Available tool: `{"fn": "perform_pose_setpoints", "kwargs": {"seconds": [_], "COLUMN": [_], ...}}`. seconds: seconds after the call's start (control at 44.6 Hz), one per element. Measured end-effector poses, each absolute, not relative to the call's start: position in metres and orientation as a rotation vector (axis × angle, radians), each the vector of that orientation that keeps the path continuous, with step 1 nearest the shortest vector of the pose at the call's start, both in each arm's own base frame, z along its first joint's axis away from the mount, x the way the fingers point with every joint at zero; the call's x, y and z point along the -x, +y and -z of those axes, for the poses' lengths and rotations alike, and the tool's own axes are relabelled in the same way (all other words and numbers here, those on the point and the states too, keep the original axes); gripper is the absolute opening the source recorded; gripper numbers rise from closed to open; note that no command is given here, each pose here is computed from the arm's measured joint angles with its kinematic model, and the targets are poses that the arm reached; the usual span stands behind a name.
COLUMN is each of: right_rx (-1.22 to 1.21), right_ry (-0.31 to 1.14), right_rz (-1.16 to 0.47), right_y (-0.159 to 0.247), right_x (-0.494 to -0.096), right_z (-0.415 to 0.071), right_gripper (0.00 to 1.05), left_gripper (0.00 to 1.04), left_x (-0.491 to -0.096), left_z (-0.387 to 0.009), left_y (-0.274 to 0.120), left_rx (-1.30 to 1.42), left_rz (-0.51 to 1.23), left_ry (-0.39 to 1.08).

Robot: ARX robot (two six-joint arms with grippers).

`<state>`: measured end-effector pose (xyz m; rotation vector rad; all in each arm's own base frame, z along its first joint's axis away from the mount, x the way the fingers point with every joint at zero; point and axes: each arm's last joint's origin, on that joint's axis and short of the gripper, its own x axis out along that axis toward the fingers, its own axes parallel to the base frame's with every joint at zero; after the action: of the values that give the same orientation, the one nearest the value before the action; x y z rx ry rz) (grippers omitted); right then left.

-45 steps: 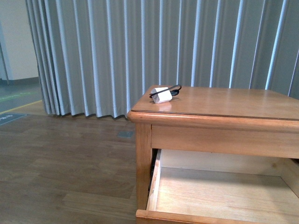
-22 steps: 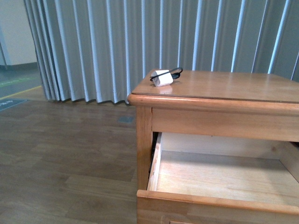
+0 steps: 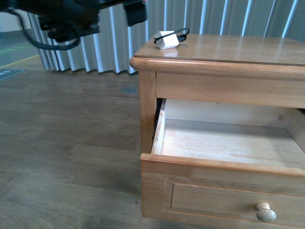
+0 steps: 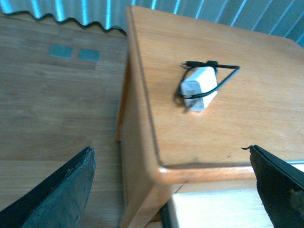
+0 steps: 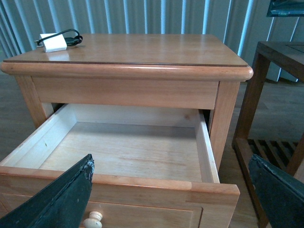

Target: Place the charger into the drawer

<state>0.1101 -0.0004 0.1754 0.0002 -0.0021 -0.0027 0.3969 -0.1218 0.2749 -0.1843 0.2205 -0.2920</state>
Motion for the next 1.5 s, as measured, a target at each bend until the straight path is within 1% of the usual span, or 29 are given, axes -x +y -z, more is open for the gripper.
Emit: {"fn": "perform_pose_setpoints", "kwargs": {"seconds": [0.09,0.246,0.381,0.515,0.605,0.627,0.762,0.784,0.806,0.896,0.986,1.097,1.299,1.389,1.501], "right_rx": [0.000,0.000,0.000,0.000,0.000,0.000,0.000,0.000,0.000,0.000,0.000,0.000,0.000,0.000,0.000], "right_ry": [-0.002,-0.002,-0.002,-0.002,-0.002,-0.002,-0.002,-0.002,-0.002,-0.002,-0.002,-0.002,-0.002,-0.002,-0.002], "right_rz": [0.003,0.003,0.003,0.003,0.003,0.003,0.003,0.003,0.003,0.003,0.003,0.003,0.003,0.003,0.003], "right_y": [0.000,0.000,0.000,0.000,0.000,0.000,0.000,0.000,0.000,0.000,0.000,0.000,0.000,0.000,0.000], "right_x": [-0.110,-0.110,-0.110,-0.110,-0.110,-0.110,-0.110,-0.110,-0.110,-0.110,-0.110,-0.110,-0.110,-0.110,-0.110], "right_z": [-0.175,-0.175,-0.175,-0.175,-0.175,-0.175,-0.175,-0.175,-0.175,-0.175,-0.175,-0.175,-0.175,-0.175,-0.175], "right_gripper": [0.96,0.96,0.96,0.96,0.96,0.96,0.96,0.96,0.96,0.96,0.96,0.96,0.96,0.96,0.96], "left_gripper": [0.99,0.99,0.99,0.99,0.85,0.83,0.62,0.60,0.55,0.40,0.30,0.26,0.25,0.25,0.25], "left_x": [-0.424,-0.460,-0.486,-0.502,-0.505,-0.505,-0.506,-0.506,-0.507,-0.508,-0.508,-0.507,-0.493,-0.476,-0.443], "left_z": [-0.268,-0.254,-0.249,-0.251,-0.255,-0.254,-0.253,-0.253,-0.253,-0.252,-0.252,-0.251,-0.251,-0.252,-0.260], "left_y": [-0.146,-0.168,-0.182,-0.200,-0.209,-0.209,-0.217,-0.217,-0.218,-0.220,-0.220,-0.220,-0.220,-0.224,-0.238], "left_rx": [0.213,0.272,0.304,0.318,0.318,0.317,0.327,0.327,0.330,0.343,0.357,0.371,0.387,0.397,0.405], "left_rz": [0.332,0.347,0.348,0.376,0.393,0.395,0.409,0.409,0.409,0.410,0.407,0.406,0.406,0.436,0.503], "left_ry": [0.251,0.280,0.275,0.265,0.263,0.264,0.274,0.274,0.279,0.286,0.289,0.284,0.277,0.267,0.250]}}
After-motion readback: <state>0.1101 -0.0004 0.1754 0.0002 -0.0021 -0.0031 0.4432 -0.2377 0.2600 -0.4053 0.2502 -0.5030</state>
